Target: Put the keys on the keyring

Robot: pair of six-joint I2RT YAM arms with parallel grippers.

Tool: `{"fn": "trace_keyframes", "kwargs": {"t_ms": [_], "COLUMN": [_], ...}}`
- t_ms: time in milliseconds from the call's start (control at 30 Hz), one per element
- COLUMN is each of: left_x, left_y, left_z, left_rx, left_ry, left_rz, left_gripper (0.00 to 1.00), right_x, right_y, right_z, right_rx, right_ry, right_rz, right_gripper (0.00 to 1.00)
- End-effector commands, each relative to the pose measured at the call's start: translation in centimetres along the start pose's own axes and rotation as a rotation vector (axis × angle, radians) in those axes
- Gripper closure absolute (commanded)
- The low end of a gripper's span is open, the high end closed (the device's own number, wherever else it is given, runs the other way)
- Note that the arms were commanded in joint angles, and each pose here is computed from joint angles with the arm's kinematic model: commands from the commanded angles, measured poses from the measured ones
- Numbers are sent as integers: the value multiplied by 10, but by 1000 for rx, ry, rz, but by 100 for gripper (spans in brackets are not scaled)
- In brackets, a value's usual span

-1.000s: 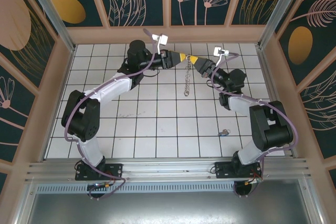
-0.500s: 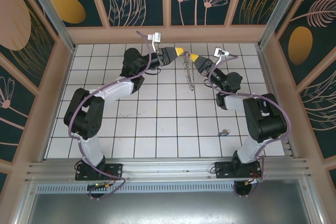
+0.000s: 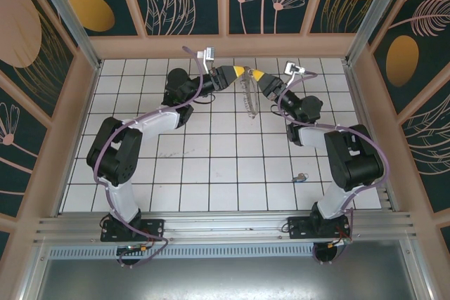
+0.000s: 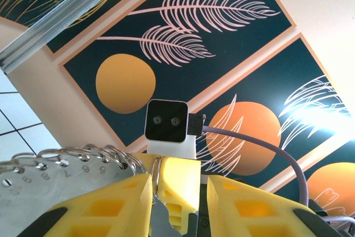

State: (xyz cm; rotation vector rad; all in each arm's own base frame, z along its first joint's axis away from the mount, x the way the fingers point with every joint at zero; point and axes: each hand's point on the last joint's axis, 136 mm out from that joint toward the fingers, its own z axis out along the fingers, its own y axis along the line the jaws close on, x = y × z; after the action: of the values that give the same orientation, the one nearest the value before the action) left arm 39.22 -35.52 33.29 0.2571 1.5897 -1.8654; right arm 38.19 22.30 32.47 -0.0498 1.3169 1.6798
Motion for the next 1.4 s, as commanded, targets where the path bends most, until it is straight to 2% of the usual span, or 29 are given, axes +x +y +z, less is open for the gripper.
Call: {"fn": "trace_keyframes", "kwargs": {"t_ms": [0, 600, 1000, 1067, 1100, 1167, 1233, 1367], "left_x": [2, 7, 8, 8, 8, 8, 9, 11], "left_y": [0, 7, 7, 7, 8, 8, 8, 13], "left_z": [0, 4, 3, 3, 3, 4, 5, 8], "left_rx": [25, 26, 24, 21, 20, 16, 3, -36], "left_ry": [-11, -5, -7, -5, -4, 3, 15, 61], "left_rz": [7, -11, -12, -13, -12, -6, 6, 49], "left_gripper": [69, 70, 98, 100, 100, 100, 100, 100], "right_x": [-14, -3, 0, 1, 1, -1, -4, -6], "right_y": [37, 32, 27, 25, 23, 19, 16, 7], "right_z": [7, 19, 18, 18, 17, 13, 7, -9], "right_rx": [-142, -156, -144, -138, -130, -114, -92, -35], "right_ry": [-52, -26, -20, -17, -15, -19, -26, -24], "right_rz": [-80, -44, -30, -23, -16, -4, 3, 14], "right_gripper": [100, 100, 100, 100, 97, 77, 62, 55]}}
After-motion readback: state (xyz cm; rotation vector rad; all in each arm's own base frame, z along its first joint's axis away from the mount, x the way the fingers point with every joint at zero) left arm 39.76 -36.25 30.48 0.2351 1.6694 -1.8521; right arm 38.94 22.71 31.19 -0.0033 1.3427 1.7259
